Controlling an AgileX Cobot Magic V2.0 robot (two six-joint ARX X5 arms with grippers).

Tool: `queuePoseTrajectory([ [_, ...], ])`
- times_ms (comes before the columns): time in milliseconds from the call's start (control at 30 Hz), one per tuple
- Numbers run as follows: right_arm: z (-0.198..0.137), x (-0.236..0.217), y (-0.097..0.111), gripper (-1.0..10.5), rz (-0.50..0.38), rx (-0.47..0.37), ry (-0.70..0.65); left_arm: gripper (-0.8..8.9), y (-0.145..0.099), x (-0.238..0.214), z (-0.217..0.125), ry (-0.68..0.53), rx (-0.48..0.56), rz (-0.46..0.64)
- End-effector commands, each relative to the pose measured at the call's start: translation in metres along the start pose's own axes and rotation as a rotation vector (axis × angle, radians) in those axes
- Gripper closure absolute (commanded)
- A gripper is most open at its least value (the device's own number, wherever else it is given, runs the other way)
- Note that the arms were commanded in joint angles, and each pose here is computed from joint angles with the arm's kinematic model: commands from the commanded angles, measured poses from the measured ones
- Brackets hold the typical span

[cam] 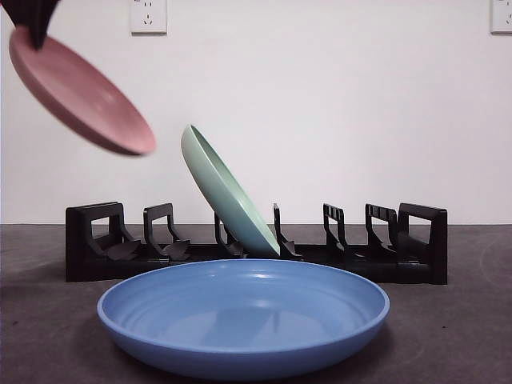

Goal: Place the plate

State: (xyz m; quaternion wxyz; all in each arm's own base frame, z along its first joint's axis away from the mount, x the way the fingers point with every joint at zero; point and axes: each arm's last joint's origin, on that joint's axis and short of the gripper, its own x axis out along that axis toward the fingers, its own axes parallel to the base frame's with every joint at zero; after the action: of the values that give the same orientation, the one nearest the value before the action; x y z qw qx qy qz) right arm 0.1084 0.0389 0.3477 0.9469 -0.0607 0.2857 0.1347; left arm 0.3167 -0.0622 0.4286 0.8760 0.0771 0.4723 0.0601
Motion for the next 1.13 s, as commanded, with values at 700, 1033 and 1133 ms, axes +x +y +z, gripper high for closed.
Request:
queuePoseTrajectory([
  [700,-0.002,-0.001,0.0,7.2,0.001,0.008,0.035,7.97,0.026,-0.049,-0.166,-0.183,-0.166,-0.278],
  [1033,-0.002,-0.001,0.0,7.2,0.001,0.007,0.036,7.97,0.023,-0.026,-0.246,-0.085,-0.37,-0.443],
  [1133,-0.002,-0.001,0.0,7.2,0.001,0.007,0.036,7.97,0.017,-0.009,-0.261,-0.024,-0.442,-0.509],
])
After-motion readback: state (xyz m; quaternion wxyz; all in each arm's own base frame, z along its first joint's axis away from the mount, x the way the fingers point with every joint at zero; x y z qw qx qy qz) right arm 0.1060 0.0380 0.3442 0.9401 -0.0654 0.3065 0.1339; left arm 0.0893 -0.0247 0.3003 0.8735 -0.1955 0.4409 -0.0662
